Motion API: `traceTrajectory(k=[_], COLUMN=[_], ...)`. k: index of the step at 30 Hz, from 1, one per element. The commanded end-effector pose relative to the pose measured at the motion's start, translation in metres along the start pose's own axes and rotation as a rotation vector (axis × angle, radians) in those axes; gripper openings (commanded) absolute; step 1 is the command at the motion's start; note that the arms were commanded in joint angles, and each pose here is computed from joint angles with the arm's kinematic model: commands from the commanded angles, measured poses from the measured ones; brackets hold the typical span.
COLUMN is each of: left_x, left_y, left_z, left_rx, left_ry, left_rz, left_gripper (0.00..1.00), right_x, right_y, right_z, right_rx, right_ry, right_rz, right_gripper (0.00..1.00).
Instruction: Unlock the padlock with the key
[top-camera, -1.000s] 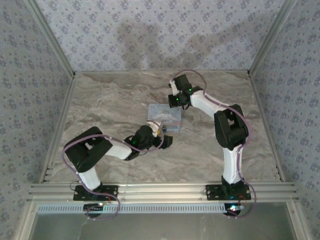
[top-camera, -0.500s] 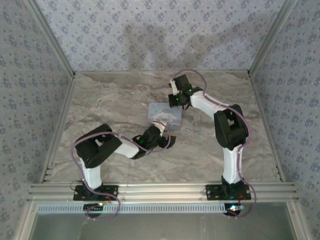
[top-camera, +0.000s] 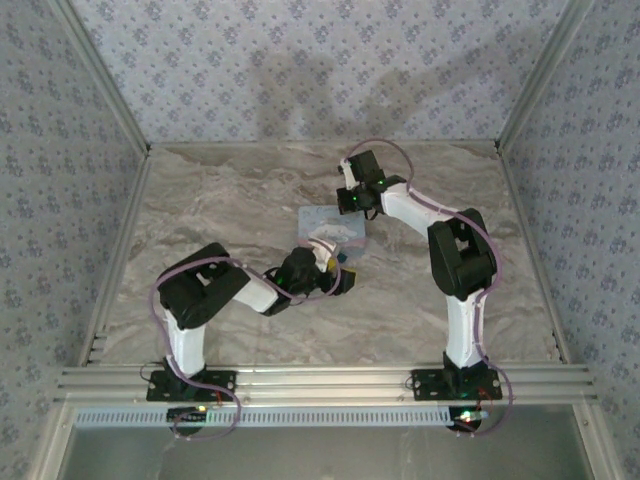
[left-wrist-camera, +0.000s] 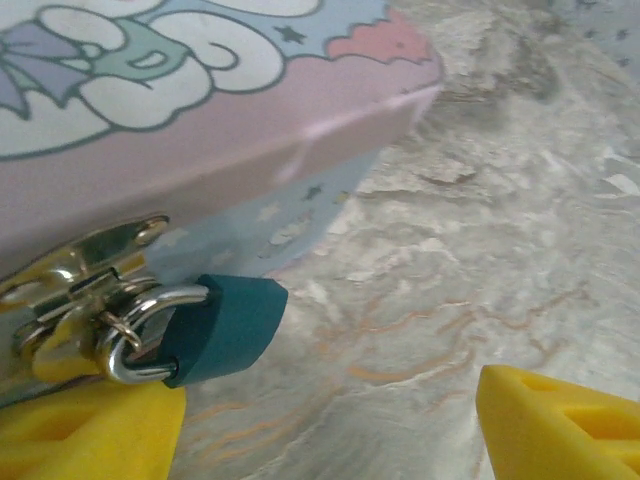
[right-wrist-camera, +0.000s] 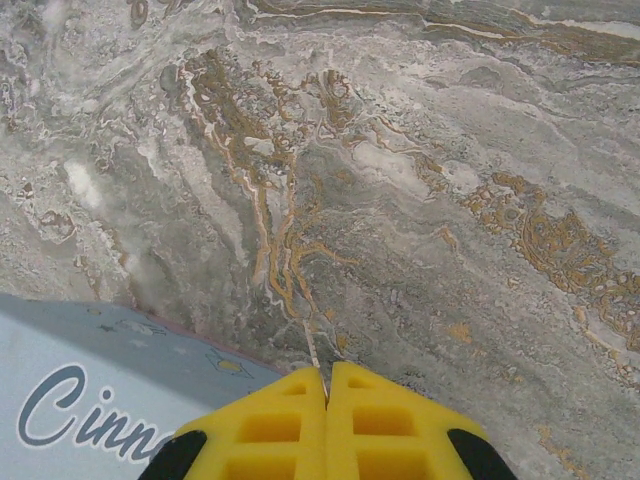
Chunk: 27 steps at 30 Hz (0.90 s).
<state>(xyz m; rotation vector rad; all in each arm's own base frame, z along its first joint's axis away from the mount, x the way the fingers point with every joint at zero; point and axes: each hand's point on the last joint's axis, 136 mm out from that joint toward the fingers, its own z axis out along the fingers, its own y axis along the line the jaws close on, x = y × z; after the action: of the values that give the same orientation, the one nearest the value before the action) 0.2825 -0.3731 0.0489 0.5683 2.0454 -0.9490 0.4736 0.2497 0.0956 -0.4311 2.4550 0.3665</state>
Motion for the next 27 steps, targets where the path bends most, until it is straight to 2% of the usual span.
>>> traceTrajectory(k=[1,9,13,19,27], left_x=[-0.024,-0.033,-0.032,-0.034,-0.037], left_y=[-0.016,-0.006,-0.003,0.015,0.016], left_z=[-0.001,-0.007,-0.008,-0.022,-0.026], left_rx=[0.129,0.161,0.155,0.044,0.092], left_ry=[-0.079,-0.118,-0.119,-0.142,-0.112], left_rz=[-0.058,-0.183,-0.201,-0.2,-0.256], left_gripper=[0.75,0.74,0.75,0.77,0.75], right_x=[0.036,0.036,0.037,0.038,0.037], right_y=[0.004,0.003,0.003,0.002,0.001], right_z=[0.005,0.005,0.005,0.004,0.003], right_rx=[-0.01,-0.006,-0.006,-0.002,-0.002], right_ry=[0.111,0.11,0.111,0.113,0.108], right_rz=[-0.002,-0.001,0.0,-0.002,0.001], right_gripper=[0.0,0.0,0.0,0.0,0.0])
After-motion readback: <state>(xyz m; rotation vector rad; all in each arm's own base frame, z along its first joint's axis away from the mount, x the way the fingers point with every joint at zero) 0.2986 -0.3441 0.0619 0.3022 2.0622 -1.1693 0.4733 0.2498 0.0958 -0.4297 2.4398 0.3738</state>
